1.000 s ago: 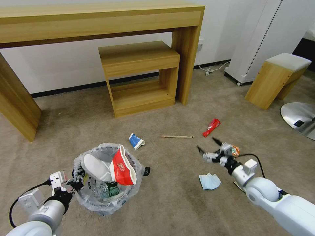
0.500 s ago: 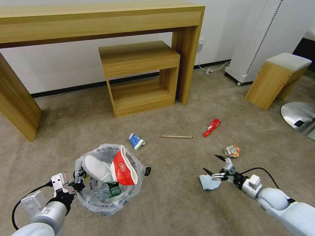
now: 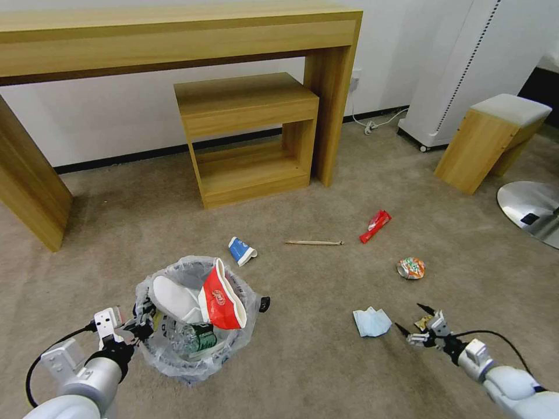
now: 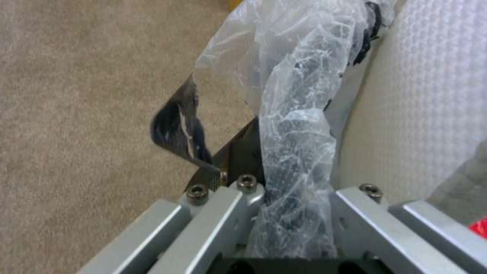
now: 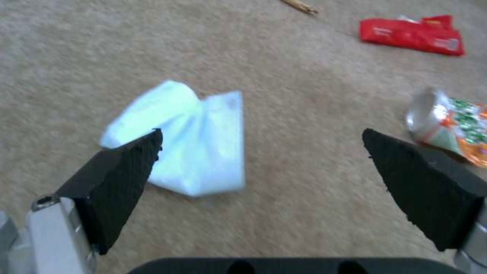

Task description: Pick up the trash bin and place the garbage on the floor into it.

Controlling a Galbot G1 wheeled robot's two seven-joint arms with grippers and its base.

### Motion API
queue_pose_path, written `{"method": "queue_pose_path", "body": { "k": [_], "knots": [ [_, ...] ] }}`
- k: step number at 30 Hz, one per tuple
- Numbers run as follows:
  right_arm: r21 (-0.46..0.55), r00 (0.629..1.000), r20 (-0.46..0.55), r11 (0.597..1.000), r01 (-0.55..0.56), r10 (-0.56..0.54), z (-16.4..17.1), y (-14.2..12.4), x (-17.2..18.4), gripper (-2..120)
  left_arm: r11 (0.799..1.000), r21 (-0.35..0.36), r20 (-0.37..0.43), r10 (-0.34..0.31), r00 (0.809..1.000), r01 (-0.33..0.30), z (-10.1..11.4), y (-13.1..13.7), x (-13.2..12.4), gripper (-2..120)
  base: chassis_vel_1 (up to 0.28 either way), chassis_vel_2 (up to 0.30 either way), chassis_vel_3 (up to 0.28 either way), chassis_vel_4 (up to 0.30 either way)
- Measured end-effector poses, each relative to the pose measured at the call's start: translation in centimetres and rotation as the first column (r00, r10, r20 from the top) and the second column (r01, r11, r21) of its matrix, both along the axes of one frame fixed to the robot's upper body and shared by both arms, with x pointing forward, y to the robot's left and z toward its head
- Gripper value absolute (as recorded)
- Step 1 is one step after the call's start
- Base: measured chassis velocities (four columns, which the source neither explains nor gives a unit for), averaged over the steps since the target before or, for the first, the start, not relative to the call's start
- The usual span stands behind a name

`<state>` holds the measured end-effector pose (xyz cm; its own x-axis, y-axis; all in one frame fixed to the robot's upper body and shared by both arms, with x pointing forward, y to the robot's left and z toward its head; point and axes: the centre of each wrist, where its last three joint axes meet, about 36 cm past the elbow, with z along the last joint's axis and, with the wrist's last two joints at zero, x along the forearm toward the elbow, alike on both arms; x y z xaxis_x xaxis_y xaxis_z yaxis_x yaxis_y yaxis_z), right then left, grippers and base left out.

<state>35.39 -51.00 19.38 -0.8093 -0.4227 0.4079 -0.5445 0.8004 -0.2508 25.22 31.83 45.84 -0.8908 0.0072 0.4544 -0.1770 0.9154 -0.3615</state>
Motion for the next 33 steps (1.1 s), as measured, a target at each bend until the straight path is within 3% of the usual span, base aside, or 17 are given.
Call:
{"method": "queue_pose_path", "body": {
  "k": [10,24,33],
  "knots": [
    [0.031,0.999,-0.046,0.999,-0.008,0.009,-2.2,2.6,0.5,100,1.000,-0.005,-0.003,-0.009,1.000,0.009,-0.3,0.4,0.4,1,0.000,0.000,0.000,0.000],
    [0.032,0.997,-0.083,0.999,0.004,-0.001,-4.2,3.1,1.3,100,1.000,-0.012,-0.019,-0.025,1.000,0.025,-1.2,0.3,1.0,1,0.000,0.000,0.000,0.000],
    [0.034,0.996,-0.085,0.999,-0.025,0.028,-5.1,4.7,2.2,100,1.000,-0.018,-0.020,-0.025,0.999,0.024,-1.4,0.2,1.1,1,0.000,0.000,0.000,0.000]
  ]
}}
